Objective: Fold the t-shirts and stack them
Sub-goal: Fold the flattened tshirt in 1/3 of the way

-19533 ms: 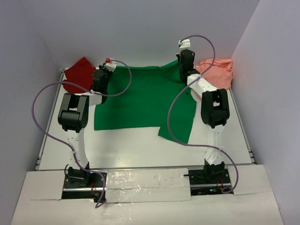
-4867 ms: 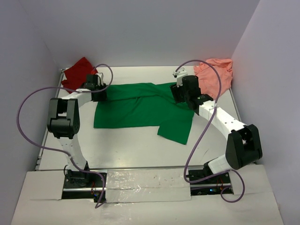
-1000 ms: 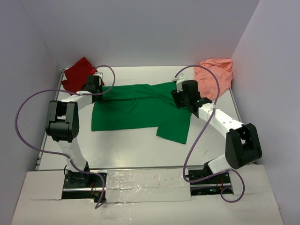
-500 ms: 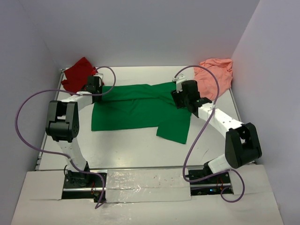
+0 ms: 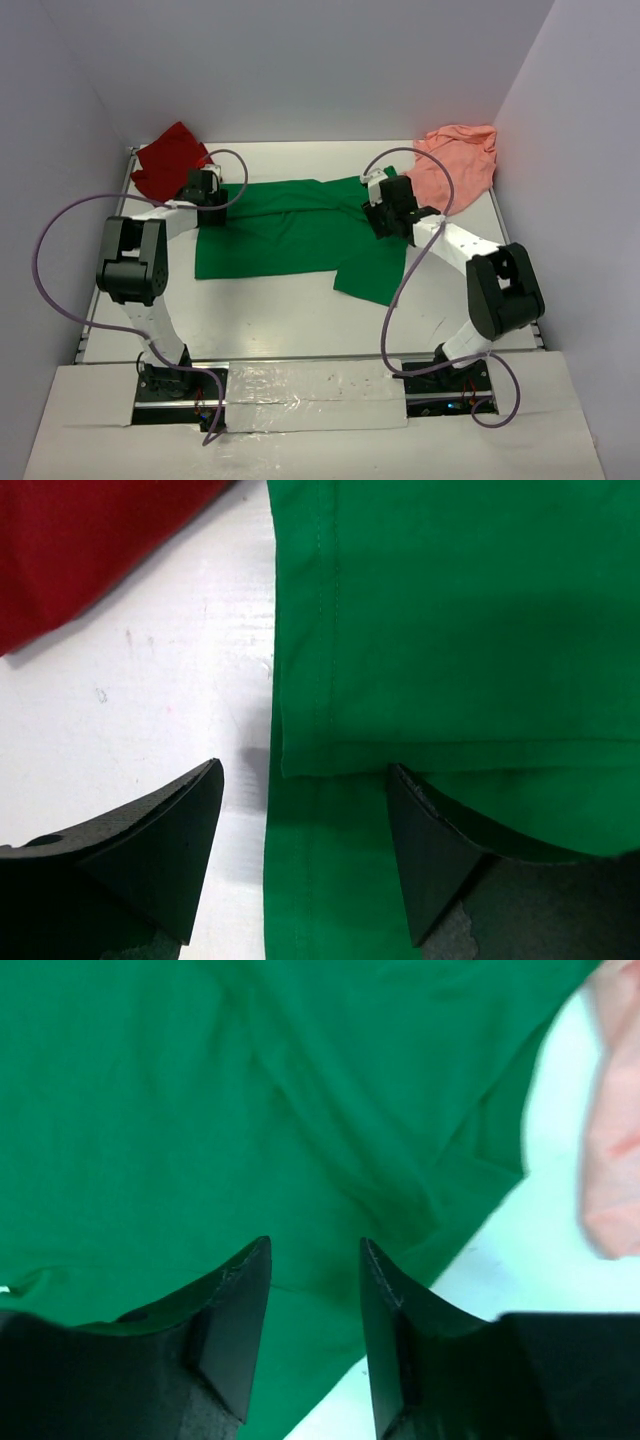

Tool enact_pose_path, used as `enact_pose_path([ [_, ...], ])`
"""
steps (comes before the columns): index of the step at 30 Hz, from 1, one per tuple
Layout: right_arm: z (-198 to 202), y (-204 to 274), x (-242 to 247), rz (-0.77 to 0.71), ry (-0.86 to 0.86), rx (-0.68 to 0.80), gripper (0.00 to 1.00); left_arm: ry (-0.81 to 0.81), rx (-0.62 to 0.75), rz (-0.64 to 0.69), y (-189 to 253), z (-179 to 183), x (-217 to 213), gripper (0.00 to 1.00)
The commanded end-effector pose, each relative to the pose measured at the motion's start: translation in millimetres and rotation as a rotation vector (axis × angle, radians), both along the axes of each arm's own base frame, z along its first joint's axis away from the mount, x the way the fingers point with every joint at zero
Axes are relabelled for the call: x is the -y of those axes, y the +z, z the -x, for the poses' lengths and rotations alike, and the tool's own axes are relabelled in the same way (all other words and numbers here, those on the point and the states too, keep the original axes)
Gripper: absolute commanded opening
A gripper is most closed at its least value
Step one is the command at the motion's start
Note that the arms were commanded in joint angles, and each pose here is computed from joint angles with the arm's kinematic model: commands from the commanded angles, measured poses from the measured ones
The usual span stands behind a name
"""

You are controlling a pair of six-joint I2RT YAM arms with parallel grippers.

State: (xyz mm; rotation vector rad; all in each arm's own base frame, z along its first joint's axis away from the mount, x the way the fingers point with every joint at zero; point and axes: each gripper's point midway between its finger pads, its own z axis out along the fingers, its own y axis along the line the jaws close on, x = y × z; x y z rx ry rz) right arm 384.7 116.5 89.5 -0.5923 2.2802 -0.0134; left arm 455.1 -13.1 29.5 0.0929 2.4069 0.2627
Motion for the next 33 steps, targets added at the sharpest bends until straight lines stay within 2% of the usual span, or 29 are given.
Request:
enact_pose_path([
  [1,-8.1,-0.5,-11.6,-0.008,0.046,-0.014,0.47,0.001,0.12,0.016,36.5,-11.8,6.0,0.75],
  [10,-17.7,-22.2,-3.3,0.093,0.024,-0.043,0.45,0.0,0.139,0.01,44.3,-9.2,8.3,0.75],
  [14,-24.2,-21.5,5.0,0.137,0.002,0.0,0.44,0.0,0.144,0.007,43.6,-8.3,9.3,0.75],
  [20,-38.2,-14.3,33.4,0.279,-0.101,0.099,0.44,-0.004,0.151,0.003,43.7,-7.4,12.1,0.75],
  [33,-28.4,-34.6,38.2,0.292,-0.148,-0.039,0.42,-0.019,0.14,-0.004,41.8,-6.8,18.2,0.75],
])
